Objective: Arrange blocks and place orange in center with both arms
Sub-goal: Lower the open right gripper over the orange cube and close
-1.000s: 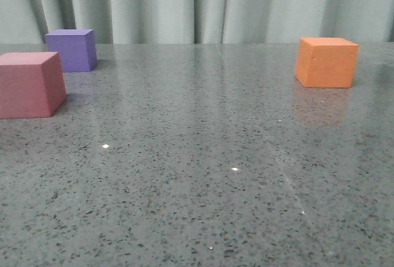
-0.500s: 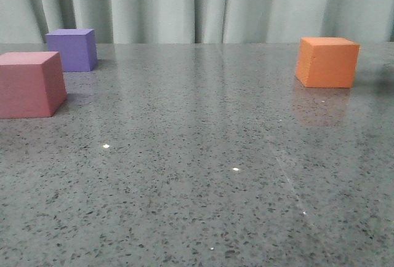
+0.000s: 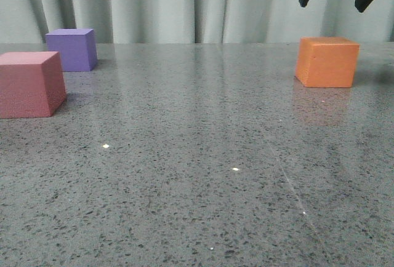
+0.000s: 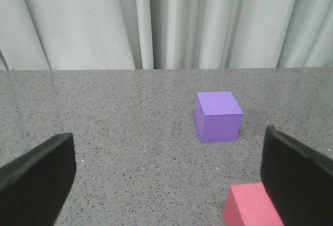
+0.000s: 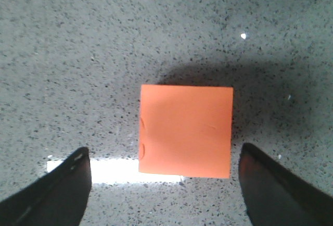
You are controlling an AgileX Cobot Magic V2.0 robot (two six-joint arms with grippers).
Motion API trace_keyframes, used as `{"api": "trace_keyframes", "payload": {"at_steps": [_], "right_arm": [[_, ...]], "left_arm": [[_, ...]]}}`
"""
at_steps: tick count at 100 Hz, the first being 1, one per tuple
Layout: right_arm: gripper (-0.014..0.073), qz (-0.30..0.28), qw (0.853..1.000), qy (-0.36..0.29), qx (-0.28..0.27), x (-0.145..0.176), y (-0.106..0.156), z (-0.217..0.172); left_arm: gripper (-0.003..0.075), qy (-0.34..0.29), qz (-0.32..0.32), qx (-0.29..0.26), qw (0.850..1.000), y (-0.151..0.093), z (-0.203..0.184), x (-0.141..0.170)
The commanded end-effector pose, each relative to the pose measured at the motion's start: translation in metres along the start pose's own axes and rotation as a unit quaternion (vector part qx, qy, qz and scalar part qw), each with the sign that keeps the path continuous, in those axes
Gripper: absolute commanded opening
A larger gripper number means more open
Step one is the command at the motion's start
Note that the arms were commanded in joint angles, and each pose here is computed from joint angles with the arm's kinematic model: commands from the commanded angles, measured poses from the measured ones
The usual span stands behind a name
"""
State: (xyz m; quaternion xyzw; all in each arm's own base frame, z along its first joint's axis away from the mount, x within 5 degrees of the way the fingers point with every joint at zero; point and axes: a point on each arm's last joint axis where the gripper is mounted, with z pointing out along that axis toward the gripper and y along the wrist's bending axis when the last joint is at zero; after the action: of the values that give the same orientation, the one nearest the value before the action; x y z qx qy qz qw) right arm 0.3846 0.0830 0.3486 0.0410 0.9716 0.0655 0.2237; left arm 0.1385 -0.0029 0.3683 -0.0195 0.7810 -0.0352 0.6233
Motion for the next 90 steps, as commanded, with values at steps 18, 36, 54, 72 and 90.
{"api": "trace_keyframes", "payload": {"at_steps": [18, 36, 54, 72, 90], "right_arm": [[0.0581, 0.003, 1.000, -0.023, 0.020, -0.007, -0.003, -0.010], [0.0581, 0.003, 1.000, -0.013, 0.022, -0.007, -0.003, 0.001], [0.0581, 0.004, 1.000, 0.000, 0.027, -0.008, -0.004, 0.013], [0.0581, 0.005, 0.999, 0.019, 0.033, -0.008, -0.004, 0.032], [0.0581, 0.005, 0.999, 0.028, 0.035, -0.008, -0.004, 0.041]], "left_arm": [[0.0693, -0.058, -0.005, 0.002, 0.998, -0.001, -0.003, -0.019], [0.0693, -0.058, -0.005, 0.002, 0.998, -0.001, -0.003, -0.019], [0.0693, -0.058, -0.005, 0.002, 0.998, -0.001, -0.003, -0.019], [0.0693, -0.058, -0.005, 0.002, 0.998, -0.001, -0.003, -0.019], [0.0693, -0.058, -0.005, 0.002, 0.998, -0.001, -0.003, -0.019]]}}
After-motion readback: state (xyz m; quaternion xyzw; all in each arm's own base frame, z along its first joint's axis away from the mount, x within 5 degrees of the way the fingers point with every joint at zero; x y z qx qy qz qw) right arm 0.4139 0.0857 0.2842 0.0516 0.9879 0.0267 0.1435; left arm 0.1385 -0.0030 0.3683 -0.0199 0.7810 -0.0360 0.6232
